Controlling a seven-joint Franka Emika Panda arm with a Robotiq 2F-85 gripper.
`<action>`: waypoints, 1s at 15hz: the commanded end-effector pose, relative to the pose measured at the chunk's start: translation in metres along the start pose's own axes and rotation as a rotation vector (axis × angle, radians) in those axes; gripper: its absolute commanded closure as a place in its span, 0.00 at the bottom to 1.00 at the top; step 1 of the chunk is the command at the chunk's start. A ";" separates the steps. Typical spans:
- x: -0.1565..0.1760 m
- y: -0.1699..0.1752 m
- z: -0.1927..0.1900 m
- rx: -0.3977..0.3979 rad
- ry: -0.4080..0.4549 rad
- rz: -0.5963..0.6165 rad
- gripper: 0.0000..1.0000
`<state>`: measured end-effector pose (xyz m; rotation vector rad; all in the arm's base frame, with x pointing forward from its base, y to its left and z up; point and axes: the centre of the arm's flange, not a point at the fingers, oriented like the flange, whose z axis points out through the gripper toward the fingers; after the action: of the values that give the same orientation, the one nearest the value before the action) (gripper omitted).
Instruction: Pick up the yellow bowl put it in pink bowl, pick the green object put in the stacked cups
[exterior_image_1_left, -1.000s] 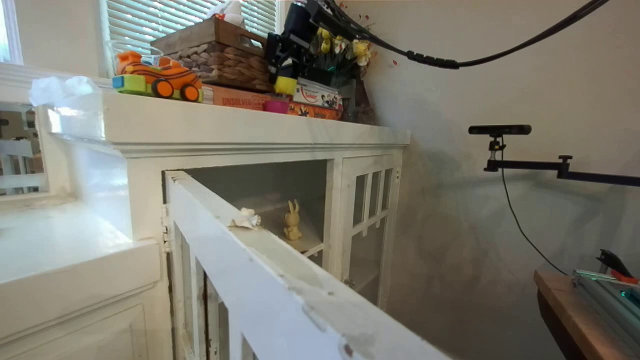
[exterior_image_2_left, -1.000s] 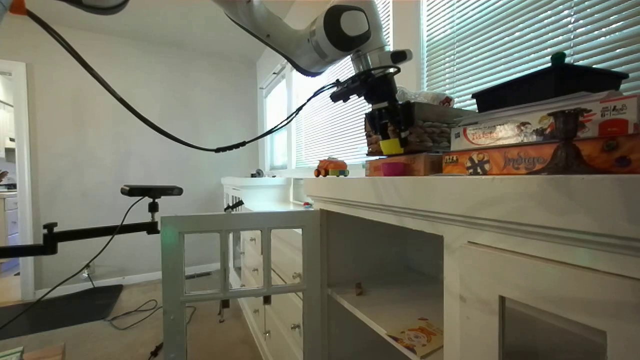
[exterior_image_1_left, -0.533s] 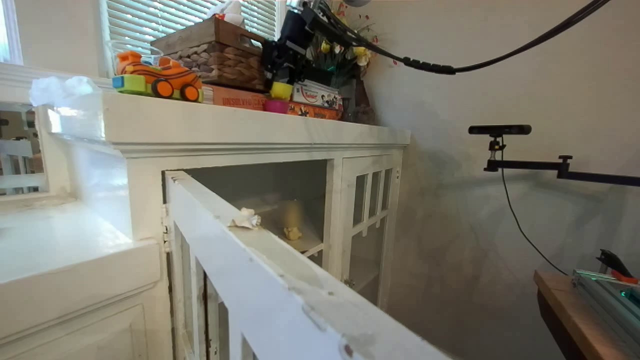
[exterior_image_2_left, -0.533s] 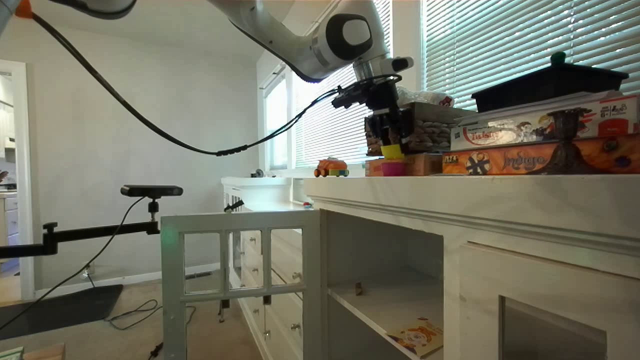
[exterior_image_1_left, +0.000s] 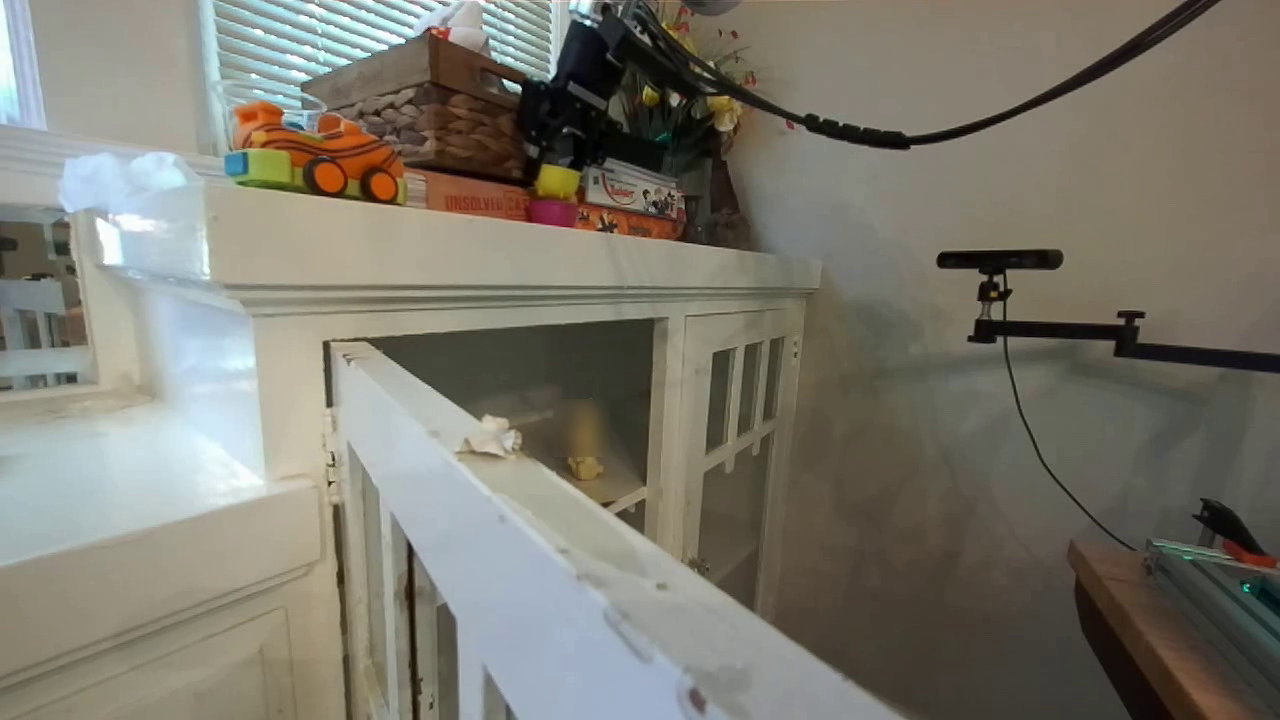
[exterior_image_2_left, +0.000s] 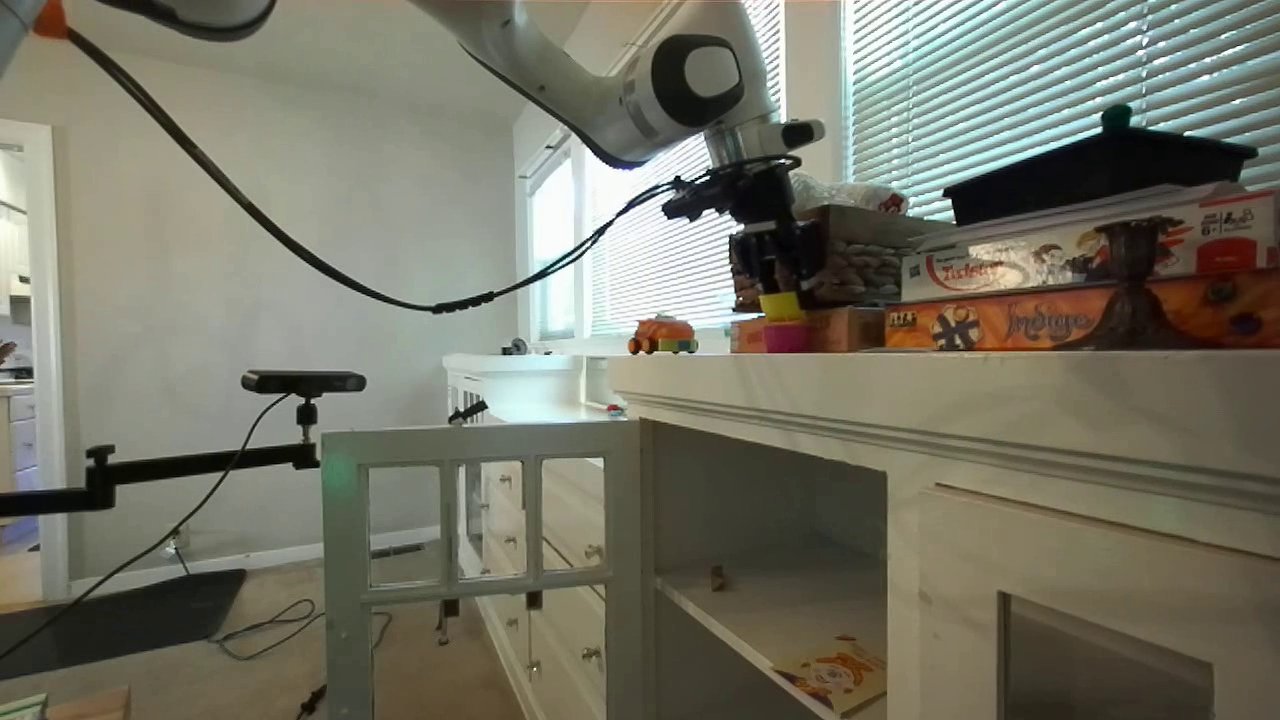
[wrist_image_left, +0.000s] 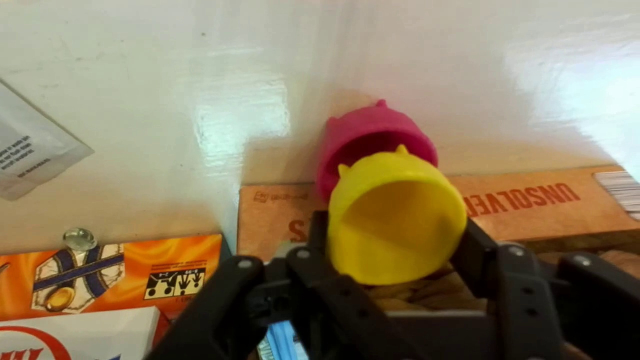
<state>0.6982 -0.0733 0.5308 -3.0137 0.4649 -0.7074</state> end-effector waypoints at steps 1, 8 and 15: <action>0.003 -0.006 0.006 0.039 0.006 -0.010 0.65; 0.002 -0.004 0.012 0.036 -0.004 -0.012 0.65; 0.001 -0.002 0.011 0.032 -0.009 -0.018 0.15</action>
<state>0.7015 -0.0706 0.5206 -3.0169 0.4587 -0.6885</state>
